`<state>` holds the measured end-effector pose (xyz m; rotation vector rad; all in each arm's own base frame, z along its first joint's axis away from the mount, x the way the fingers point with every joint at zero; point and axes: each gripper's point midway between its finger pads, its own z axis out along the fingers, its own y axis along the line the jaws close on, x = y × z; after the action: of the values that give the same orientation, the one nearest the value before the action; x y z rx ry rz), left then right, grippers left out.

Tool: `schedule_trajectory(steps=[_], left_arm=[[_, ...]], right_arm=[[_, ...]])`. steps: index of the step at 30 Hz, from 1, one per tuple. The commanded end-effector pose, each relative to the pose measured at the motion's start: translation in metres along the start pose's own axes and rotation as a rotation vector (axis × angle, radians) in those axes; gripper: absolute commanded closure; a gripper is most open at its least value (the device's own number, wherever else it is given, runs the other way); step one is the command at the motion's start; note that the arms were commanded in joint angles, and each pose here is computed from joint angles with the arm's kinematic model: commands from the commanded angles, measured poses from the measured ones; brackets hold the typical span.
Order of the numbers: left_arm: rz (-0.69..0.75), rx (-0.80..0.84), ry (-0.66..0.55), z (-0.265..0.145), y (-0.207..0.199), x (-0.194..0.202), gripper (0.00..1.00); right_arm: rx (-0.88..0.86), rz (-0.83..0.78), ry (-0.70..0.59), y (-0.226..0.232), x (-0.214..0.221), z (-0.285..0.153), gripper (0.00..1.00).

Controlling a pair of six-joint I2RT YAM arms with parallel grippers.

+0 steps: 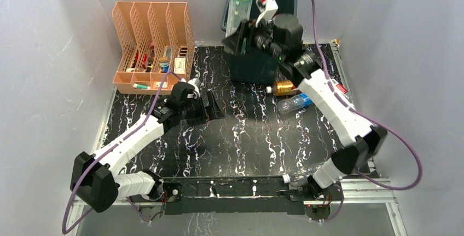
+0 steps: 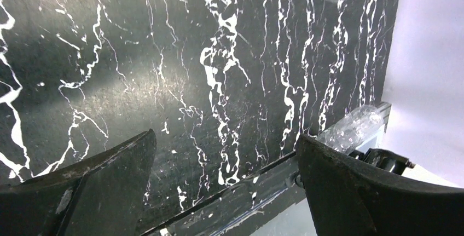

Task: Put the plastic bottles in the bin
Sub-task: Place the plastic bottle in the trash bin.

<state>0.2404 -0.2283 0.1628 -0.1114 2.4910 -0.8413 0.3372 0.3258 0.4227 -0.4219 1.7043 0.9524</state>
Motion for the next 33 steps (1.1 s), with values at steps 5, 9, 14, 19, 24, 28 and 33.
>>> schedule_trajectory(steps=[5, 9, 14, 19, 24, 28, 33], left_arm=[[-0.013, 0.098, 0.047, 0.004, -0.009, 0.022, 0.02], [-0.011, 0.105, 0.053, 0.003, -0.009, 0.027, 0.02], [-0.005, 0.115, 0.059, 0.002, -0.013, 0.028, 0.02], [-0.005, 0.127, 0.067, 0.007, -0.015, 0.030, 0.02], [0.008, 0.140, 0.088, 0.018, -0.020, 0.027, 0.02], [0.032, 0.156, 0.102, 0.027, -0.026, 0.023, 0.02], [0.049, 0.167, 0.128, 0.039, -0.028, 0.022, 0.02]], right_arm=[[0.056, -0.030, -0.197, -0.092, -0.091, 0.053, 0.50], [0.085, 0.009, -0.227, -0.142, -0.107, 0.058, 0.50], [0.118, 0.017, -0.242, -0.180, -0.119, 0.054, 0.45], [0.126, 0.026, -0.212, -0.198, -0.115, 0.059, 0.30], [0.141, 0.040, -0.171, -0.210, -0.099, 0.067, 0.19], [0.167, 0.037, -0.138, -0.217, -0.088, 0.066, 0.03], [0.192, 0.014, -0.126, -0.220, -0.084, 0.062, 0.02]])
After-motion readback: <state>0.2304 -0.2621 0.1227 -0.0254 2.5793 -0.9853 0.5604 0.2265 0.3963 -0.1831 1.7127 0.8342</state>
